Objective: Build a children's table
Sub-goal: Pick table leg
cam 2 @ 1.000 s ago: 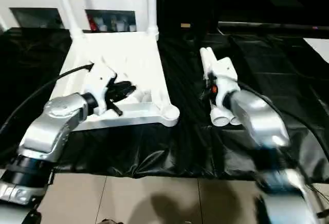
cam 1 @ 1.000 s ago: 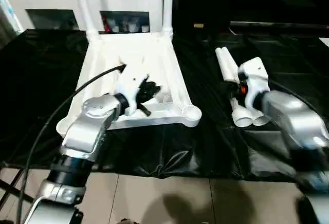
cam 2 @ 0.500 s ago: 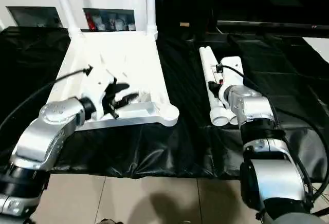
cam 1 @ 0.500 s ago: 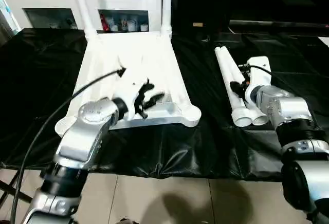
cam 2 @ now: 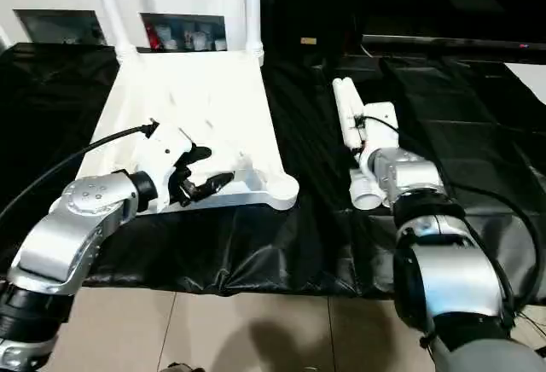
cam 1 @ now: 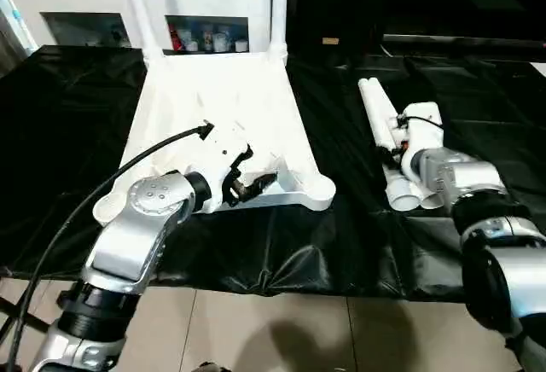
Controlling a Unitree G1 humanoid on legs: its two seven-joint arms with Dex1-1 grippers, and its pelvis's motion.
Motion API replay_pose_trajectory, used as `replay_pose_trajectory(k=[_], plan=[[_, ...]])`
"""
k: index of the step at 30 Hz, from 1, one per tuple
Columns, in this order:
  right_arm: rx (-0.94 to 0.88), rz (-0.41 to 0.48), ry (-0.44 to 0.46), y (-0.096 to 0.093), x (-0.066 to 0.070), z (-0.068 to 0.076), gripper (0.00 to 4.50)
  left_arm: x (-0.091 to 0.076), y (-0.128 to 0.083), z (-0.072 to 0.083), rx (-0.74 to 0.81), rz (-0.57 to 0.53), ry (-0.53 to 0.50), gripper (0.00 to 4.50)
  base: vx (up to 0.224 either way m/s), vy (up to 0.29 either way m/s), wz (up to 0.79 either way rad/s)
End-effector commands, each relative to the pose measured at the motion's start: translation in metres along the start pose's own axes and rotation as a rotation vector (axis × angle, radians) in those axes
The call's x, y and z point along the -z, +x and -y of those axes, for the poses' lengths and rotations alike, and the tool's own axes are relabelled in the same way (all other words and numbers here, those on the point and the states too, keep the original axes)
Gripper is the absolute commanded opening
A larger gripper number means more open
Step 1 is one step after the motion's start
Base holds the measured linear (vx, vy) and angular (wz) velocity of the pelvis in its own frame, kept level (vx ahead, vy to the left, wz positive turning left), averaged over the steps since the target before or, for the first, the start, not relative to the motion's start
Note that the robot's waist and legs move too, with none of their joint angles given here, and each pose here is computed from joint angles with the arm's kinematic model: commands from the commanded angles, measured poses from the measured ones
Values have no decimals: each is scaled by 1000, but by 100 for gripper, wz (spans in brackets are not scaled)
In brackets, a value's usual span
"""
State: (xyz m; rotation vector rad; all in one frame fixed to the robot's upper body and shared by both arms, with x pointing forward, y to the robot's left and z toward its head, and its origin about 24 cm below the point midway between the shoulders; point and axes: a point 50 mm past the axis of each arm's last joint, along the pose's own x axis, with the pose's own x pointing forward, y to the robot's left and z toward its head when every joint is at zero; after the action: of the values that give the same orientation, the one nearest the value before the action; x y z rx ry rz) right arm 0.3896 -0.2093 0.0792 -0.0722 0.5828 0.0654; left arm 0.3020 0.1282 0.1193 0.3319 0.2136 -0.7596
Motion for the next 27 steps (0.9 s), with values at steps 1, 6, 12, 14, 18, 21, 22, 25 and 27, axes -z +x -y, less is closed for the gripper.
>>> replay_pose_trajectory(k=[1, 6, 12, 14, 18, 21, 22, 25, 27], plan=[[19, -1, 5, 0, -3, 2, 326, 2, -3, 1, 8, -21, 17, 351, 0, 0, 0], [10, -25, 48, 0, -3, 2, 326, 2, -2, 1, 14, -27, 17, 351, 0, 0, 0], [-66, -113, 98, 0, 6, -4, 326, 1, -3, 2, 27, -35, 20, 351, 0, 0, 0], [-81, -127, 118, 0, 8, -5, 326, 1, -3, 2, 32, -36, 21, 351, 0, 0, 0], [-104, -167, 143, 0, 12, -7, 326, 1, -3, 1, 32, -37, 22, 351, 0, 0, 0], [-108, -182, 147, 0, 14, -8, 326, 1, -3, 1, 34, -38, 22, 351, 0, 0, 0], [-108, -185, 147, 0, 15, -8, 326, 1, -3, 1, 34, -38, 22, 351, 0, 0, 0], [-110, -195, 156, 0, 16, -9, 309, 1, -3, 2, 38, -40, 23, 354, 0, 0, 0], [-109, -213, 172, 0, 19, -9, 296, 1, -3, 3, 47, -40, 25, 356, 0, 0, 0]])
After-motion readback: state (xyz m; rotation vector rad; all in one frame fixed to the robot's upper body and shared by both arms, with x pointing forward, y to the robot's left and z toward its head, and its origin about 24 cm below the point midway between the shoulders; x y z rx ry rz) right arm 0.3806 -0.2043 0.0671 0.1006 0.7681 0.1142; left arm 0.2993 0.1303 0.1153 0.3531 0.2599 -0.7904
